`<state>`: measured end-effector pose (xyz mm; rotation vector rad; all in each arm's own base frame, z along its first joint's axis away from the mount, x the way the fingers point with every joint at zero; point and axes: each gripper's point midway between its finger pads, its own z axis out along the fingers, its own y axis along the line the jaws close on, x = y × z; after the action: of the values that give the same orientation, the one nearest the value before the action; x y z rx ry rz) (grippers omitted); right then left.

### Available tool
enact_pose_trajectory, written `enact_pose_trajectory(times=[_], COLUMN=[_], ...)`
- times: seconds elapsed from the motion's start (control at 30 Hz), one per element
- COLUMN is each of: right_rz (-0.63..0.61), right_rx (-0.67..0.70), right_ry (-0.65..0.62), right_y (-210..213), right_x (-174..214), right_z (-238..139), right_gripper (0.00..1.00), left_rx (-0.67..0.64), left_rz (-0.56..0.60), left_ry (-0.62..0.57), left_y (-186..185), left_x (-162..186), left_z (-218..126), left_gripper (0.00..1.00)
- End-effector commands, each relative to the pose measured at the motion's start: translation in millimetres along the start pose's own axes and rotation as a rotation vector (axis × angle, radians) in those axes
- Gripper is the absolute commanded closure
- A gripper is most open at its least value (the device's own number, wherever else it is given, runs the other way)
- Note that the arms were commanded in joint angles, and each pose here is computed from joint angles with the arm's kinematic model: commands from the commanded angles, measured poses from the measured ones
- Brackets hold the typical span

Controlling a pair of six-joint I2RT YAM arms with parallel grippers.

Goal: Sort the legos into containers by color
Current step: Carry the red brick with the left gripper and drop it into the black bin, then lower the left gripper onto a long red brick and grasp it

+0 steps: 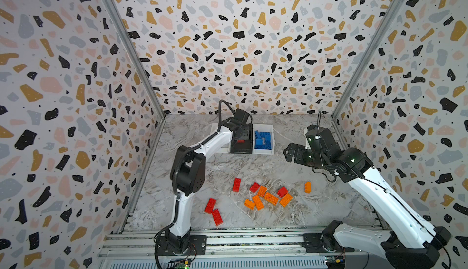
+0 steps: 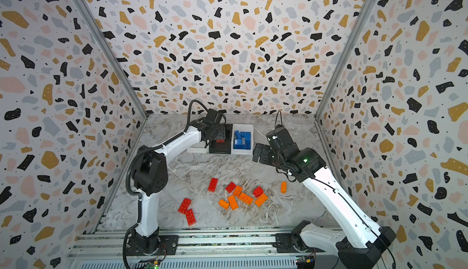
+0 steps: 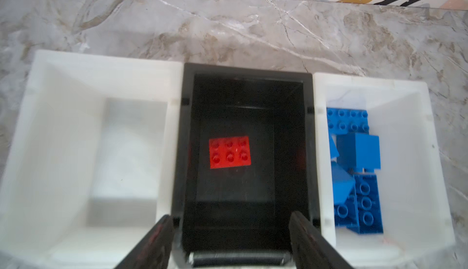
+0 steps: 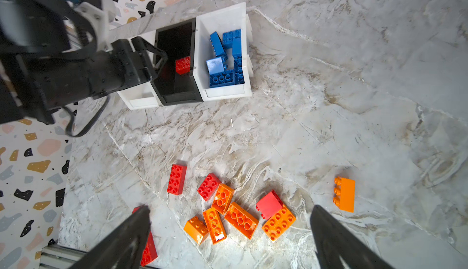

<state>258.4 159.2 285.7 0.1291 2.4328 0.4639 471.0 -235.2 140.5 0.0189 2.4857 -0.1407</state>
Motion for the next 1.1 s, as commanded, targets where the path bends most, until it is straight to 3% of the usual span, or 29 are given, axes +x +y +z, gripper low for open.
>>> enact_pose_trajectory(times=[0.0, 0.23, 0.4, 0.83, 1.07], right_rz=[-0.041, -0.08, -0.096, -0.08, -0.061], right_rx=[-0.032, -0.092, -0.121, -0.141, -0.127], right_ry=[0.025, 0.074, 0.107, 0.097, 0.072], right_y=[7.5, 17.8, 21.0, 18.4, 18.3], right_x=[-0.9, 10.0, 19.4, 32.7, 45.8], right_z=[8.8, 24.3, 29.6, 9.2, 8.1], right_gripper=[0.01, 0.01, 0.01, 0.01, 0.01], left_rx=[0.012, 0.017, 0.108, 0.145, 0.145], left_rz=[0.045, 0.067, 0.047, 0.104, 0.145], left_ry=[-0.04, 0.06, 0.044, 0.064, 0.137], left_y=[9.6, 39.8, 32.3, 14.4, 8.0], left_x=[20.4, 133.6, 181.7, 212.2, 230.2], left_z=[-34.9, -59.7, -78.0, -67.9, -46.6], left_gripper=[0.27, 0.28, 0.28, 0.28, 0.29])
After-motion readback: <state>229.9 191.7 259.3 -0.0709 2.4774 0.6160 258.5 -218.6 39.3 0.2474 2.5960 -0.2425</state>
